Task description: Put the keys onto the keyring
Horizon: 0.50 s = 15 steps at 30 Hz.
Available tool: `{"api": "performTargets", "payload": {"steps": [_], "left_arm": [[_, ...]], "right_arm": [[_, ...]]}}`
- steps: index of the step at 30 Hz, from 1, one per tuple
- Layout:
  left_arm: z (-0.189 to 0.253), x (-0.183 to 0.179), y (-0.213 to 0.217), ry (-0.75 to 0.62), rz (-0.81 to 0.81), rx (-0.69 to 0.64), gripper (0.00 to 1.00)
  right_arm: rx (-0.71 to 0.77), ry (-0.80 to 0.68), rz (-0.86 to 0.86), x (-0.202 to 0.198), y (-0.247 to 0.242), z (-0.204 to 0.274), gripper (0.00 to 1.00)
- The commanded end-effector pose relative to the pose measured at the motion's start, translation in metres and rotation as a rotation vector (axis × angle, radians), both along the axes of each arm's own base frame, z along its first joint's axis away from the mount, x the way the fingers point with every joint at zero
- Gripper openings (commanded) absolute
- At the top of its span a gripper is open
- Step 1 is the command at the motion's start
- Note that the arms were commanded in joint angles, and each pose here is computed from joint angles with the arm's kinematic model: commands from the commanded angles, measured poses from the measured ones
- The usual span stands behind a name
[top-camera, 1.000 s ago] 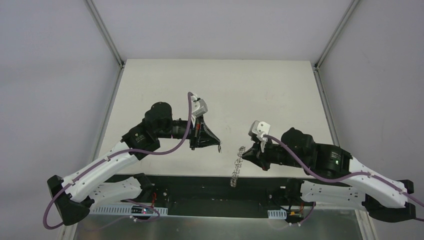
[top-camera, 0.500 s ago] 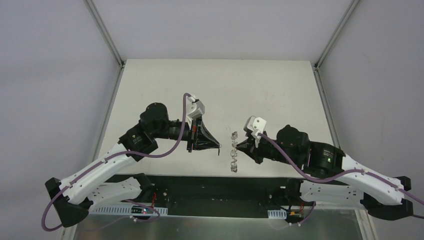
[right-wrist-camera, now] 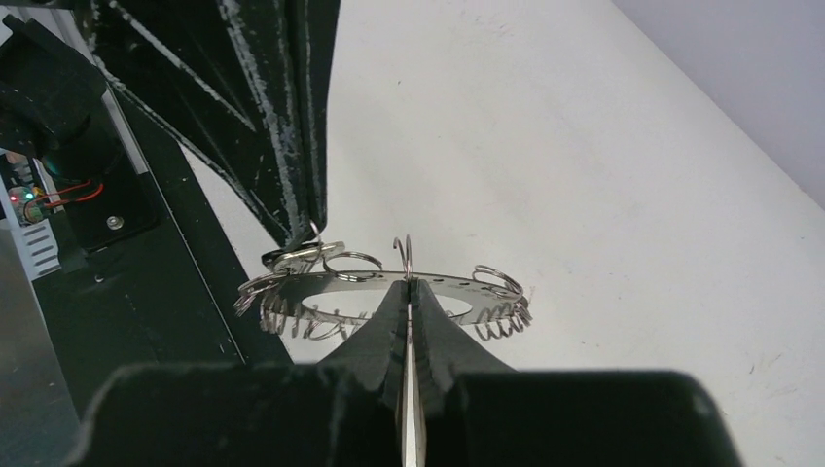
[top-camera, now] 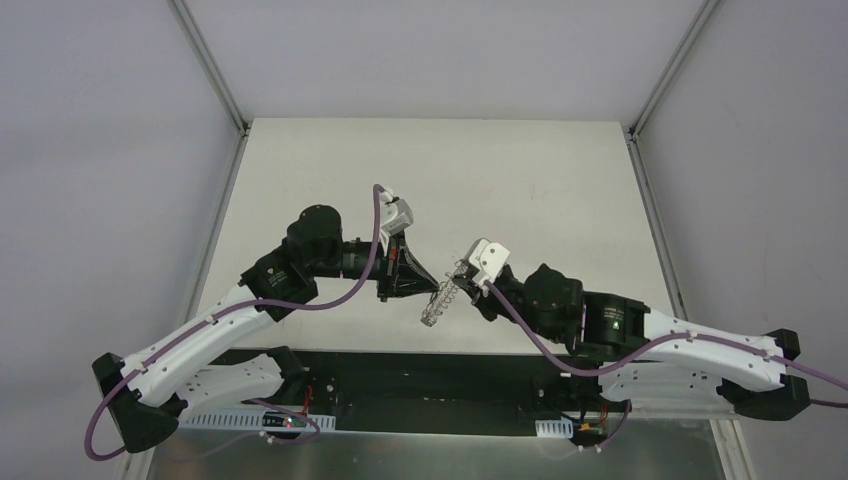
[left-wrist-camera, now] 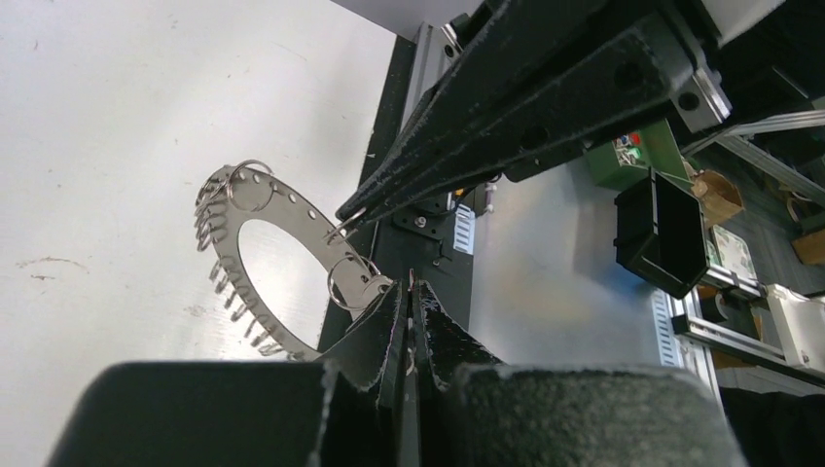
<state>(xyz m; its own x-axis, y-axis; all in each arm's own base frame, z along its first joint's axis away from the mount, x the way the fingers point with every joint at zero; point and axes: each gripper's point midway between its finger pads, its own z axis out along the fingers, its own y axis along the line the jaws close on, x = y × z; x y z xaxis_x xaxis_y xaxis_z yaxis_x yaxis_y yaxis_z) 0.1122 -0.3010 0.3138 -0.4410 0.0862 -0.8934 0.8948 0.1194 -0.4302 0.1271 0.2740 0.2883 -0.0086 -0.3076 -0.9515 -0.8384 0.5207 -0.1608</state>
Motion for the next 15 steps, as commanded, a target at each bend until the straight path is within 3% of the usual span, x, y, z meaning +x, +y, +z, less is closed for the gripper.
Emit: {"api": "performTargets", "payload": {"steps": [1,15], "left_arm": [[0.014,0.009,0.001,-0.032,0.048,-0.021,0.0],[0.013,0.02,0.004,-0.031,0.117,0.006,0.0]], "right_arm": [[0.134,-0.104,-0.059,0.009,0.006,0.041,0.0],[0.099,-0.148,-0.036,0.001,0.015,0.041,0.0]]}}
